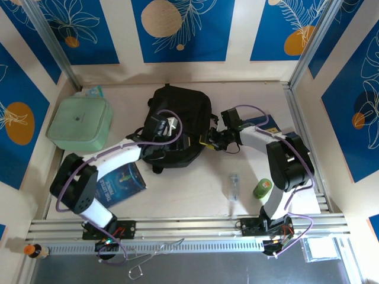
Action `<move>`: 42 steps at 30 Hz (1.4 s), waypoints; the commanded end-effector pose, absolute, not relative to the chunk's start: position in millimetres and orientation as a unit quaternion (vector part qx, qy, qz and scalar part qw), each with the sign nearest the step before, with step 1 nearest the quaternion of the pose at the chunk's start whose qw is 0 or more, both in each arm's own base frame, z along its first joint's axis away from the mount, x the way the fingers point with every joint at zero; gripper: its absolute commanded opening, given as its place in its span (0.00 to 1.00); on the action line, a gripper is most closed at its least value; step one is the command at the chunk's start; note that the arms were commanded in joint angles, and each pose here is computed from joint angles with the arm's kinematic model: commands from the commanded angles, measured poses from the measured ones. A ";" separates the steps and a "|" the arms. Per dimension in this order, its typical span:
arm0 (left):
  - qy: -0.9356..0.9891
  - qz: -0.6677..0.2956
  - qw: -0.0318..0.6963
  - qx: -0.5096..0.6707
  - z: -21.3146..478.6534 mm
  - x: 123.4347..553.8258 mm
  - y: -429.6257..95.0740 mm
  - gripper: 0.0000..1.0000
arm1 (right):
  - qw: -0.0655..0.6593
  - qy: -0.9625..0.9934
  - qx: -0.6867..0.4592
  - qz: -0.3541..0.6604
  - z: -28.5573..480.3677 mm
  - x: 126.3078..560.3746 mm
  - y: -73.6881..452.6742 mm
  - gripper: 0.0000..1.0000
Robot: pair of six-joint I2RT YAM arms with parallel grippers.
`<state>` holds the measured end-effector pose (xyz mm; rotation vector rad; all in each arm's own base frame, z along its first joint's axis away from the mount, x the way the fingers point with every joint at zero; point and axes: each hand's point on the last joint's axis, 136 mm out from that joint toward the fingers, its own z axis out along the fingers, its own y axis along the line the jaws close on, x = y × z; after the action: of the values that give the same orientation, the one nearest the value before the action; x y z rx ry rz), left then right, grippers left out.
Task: Pack the student bag
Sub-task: Unzip the student bag at the top-center of the table.
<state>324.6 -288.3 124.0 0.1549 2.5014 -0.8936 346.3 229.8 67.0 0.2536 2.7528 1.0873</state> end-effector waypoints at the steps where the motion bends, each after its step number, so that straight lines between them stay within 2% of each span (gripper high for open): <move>1: 0.904 -0.366 0.216 0.037 130.6 330.8 -312.6 0.58 | 0.063 0.926 0.108 0.356 46.0 338.7 227.4 0.33; 6: 0.906 -0.379 0.185 0.015 112.0 342.7 -331.8 0.45 | 0.048 0.924 0.140 0.351 20.0 331.7 221.4 0.23; 9: 0.906 -0.389 0.166 0.009 101.4 346.7 -342.0 0.43 | 0.039 0.922 0.152 0.354 11.4 328.6 221.3 0.19; 13: 0.907 -0.393 0.150 0.011 91.2 347.5 -351.2 0.43 | 0.035 0.920 0.159 0.357 6.9 326.3 220.6 0.18; 18: 0.924 -0.353 0.149 0.015 73.5 345.8 -343.3 0.42 | 0.034 0.919 0.160 0.360 7.0 325.3 219.1 0.17; 29: 0.922 -0.352 0.158 0.037 62.1 353.9 -350.6 0.29 | 0.034 0.914 0.160 0.370 9.0 325.6 219.0 0.17; 38: 0.920 -0.349 0.176 0.007 55.4 371.8 -354.9 0.33 | 0.043 0.907 0.148 0.392 20.3 329.3 225.0 0.18; 42: 0.922 -0.342 0.180 -0.007 50.4 377.8 -354.3 0.30 | 0.055 0.902 0.139 0.405 29.9 331.4 227.5 0.19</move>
<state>363.9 -347.6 47.9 0.0120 2.6525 -0.9846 342.1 228.6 31.3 0.4062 2.7153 1.2009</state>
